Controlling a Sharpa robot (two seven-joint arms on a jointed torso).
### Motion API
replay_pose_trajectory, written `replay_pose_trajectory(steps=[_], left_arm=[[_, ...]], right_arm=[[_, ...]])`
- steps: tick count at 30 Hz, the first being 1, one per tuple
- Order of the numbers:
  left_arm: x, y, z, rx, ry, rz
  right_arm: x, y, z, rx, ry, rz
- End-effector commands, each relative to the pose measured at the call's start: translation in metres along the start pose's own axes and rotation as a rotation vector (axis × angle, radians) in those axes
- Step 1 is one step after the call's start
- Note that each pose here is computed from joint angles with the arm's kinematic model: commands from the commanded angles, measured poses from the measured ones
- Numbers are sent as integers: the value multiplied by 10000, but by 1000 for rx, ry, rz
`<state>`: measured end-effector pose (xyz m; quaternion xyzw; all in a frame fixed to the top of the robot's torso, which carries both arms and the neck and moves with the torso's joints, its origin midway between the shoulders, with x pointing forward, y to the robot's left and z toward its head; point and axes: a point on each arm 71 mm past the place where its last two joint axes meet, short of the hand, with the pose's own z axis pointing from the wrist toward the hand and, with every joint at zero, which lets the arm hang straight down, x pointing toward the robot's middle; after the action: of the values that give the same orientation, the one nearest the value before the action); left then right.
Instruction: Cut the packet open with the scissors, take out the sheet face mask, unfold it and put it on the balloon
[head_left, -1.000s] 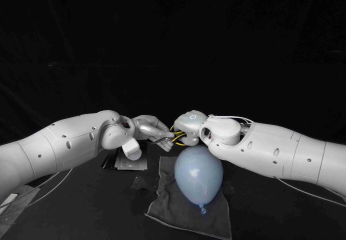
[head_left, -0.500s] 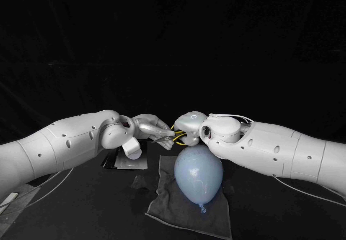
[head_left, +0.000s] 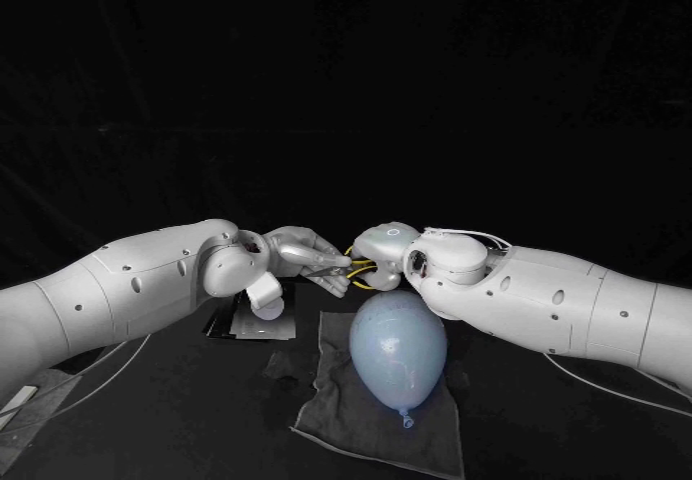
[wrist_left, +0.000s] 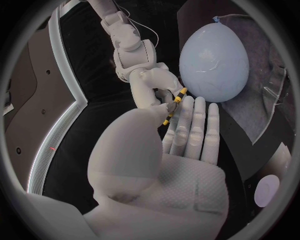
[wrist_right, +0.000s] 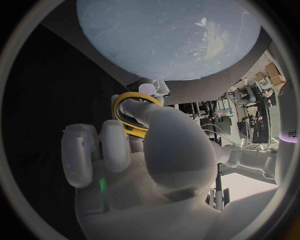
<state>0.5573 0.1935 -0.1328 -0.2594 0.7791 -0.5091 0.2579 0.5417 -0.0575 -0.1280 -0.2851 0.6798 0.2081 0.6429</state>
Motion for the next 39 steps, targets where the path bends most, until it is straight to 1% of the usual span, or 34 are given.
replay_pose_trajectory(steps=[1,4,6,9,12,17,19,20,21,22,25,26,29,30,32,36,39], left_arm=[[101,-148,39,77,46,-76],[30,-123,13,69,8,-94],[-23,-103,-8,63,-16,-103],[-104,-70,-39,56,-50,-119],[-182,-45,-68,56,-84,-143],[-352,5,-150,73,-162,-205],[-444,34,-209,84,-204,-232],[-508,56,-253,91,-234,-247],[-526,62,-266,93,-242,-250],[-590,86,-316,100,-271,-260],[-709,135,-416,117,-325,-272],[-731,146,-437,121,-336,-274],[-814,213,-530,141,-383,-280],[-829,229,-549,146,-393,-281],[-870,281,-609,163,-428,-283],[-910,372,-696,191,-477,-282],[-919,448,-749,208,-507,-282]], right_arm=[[-19,9,-9,13,-58,42],[-45,-16,-39,5,-90,49],[-68,-24,-67,-7,-119,36],[-88,-47,-107,-18,-147,23],[-95,-82,-134,-18,-159,17],[-107,-187,-203,0,-173,42],[-118,-253,-245,10,-180,63],[-124,-302,-279,18,-185,81],[-126,-316,-290,20,-186,86],[-131,-363,-328,27,-191,105],[-141,-455,-412,36,-211,148],[-143,-475,-431,39,-216,162],[-152,-581,-521,53,-242,265],[-154,-607,-540,58,-248,293],[-154,-694,-602,77,-265,402],[-121,-844,-713,109,-266,633],[-86,-939,-789,134,-261,809]])
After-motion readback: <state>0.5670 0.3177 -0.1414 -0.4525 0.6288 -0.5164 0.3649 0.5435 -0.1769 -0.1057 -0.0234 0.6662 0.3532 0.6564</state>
